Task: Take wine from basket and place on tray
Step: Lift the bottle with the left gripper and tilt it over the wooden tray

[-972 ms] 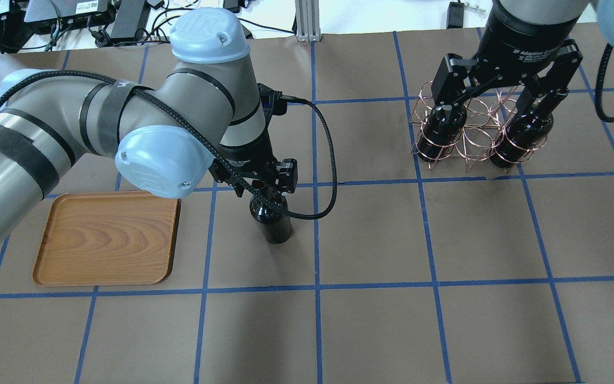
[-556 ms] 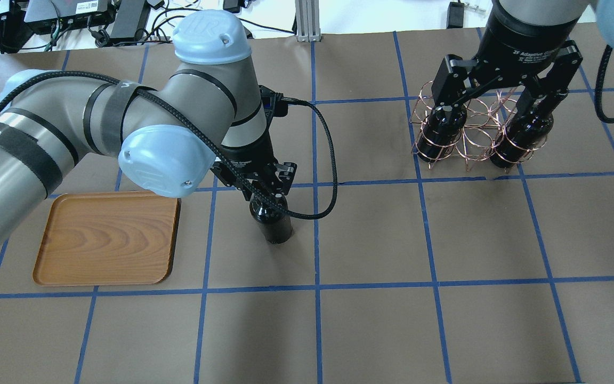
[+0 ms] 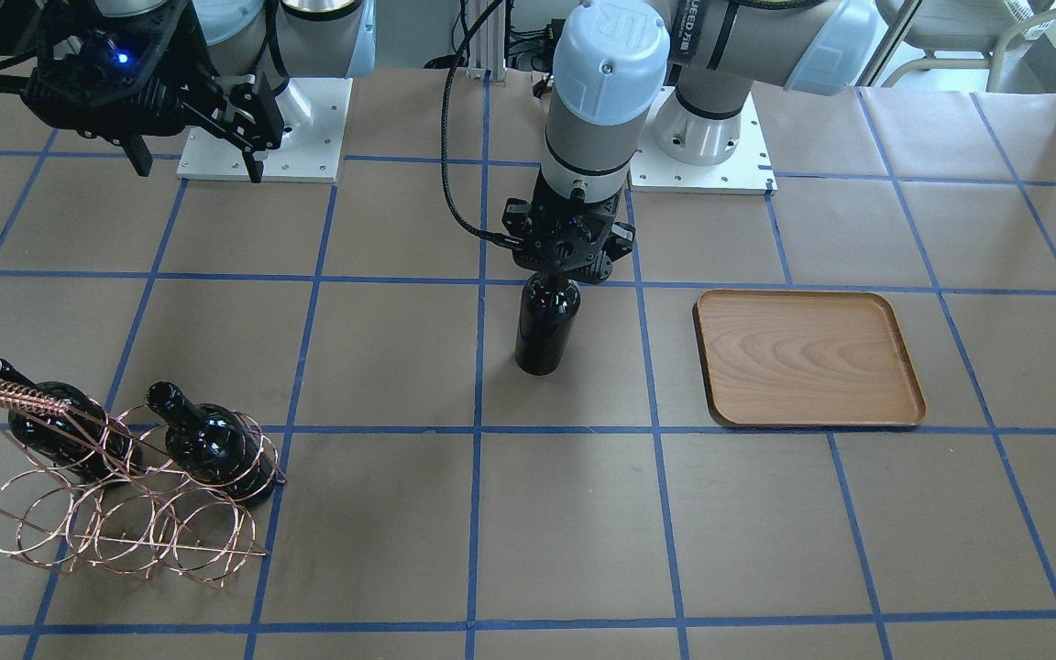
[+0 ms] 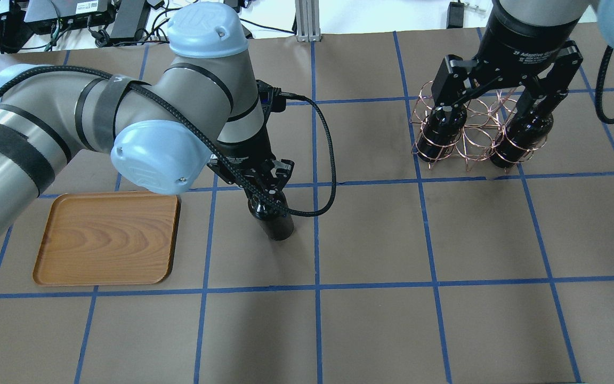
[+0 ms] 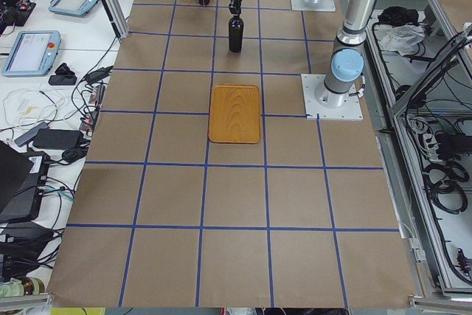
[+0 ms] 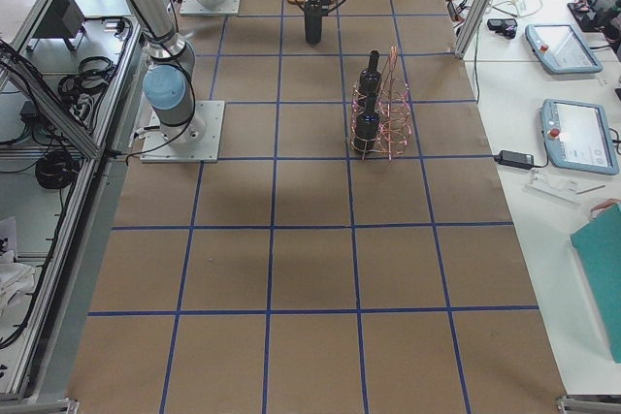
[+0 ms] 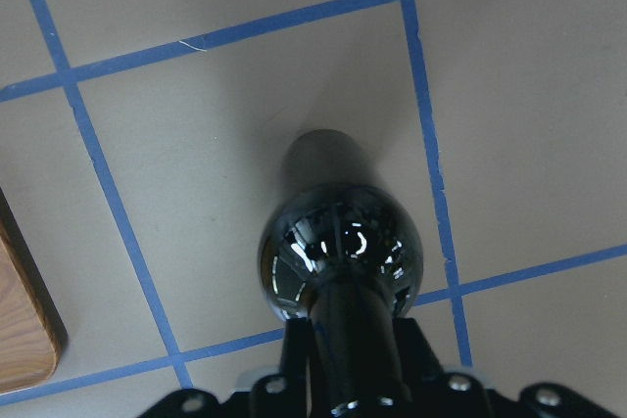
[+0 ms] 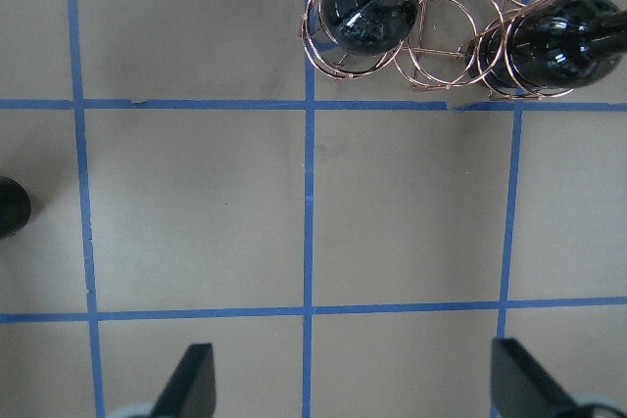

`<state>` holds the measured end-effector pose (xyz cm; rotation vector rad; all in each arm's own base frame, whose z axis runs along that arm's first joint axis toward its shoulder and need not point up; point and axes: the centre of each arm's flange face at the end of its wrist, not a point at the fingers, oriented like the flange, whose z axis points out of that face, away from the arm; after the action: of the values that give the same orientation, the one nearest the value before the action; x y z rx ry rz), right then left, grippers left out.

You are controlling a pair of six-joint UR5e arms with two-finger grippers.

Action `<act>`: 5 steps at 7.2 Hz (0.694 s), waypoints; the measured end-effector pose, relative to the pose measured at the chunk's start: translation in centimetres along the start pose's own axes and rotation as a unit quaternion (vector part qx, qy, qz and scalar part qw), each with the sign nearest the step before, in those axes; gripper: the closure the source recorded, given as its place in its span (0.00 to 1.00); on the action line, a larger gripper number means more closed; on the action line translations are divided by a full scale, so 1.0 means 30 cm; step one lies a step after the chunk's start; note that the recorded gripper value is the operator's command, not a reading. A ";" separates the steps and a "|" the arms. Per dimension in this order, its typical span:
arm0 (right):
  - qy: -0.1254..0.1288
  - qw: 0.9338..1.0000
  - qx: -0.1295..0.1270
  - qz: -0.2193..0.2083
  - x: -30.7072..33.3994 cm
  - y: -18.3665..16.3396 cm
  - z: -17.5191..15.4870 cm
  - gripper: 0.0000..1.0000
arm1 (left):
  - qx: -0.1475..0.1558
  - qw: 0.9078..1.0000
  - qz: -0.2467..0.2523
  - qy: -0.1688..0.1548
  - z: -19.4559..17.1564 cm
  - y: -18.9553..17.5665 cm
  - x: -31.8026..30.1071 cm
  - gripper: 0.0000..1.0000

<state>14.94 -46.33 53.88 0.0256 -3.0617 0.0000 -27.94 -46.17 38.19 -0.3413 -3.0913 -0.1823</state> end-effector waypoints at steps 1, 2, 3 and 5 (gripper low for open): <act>0.000 1.000 0.000 0.000 0.000 0.001 0.000 0.00 | 0.009 1.000 -0.007 -0.009 -0.062 -0.007 -0.037 1.00; 0.000 1.000 0.000 0.000 0.000 0.003 -0.002 0.00 | 0.015 0.999 -0.020 -0.024 -0.139 -0.023 -0.113 1.00; 0.000 1.000 0.001 0.000 0.000 0.004 -0.002 0.00 | 0.016 0.999 -0.029 -0.041 -0.213 -0.034 -0.228 1.00; 0.000 1.000 0.000 0.000 -0.001 0.006 -0.002 0.00 | 0.015 0.998 -0.037 -0.054 -0.293 -0.022 -0.512 1.00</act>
<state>14.97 -46.14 53.94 0.0268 -3.0619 0.0012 -12.98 -51.18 46.26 -0.2443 -3.2128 -0.1232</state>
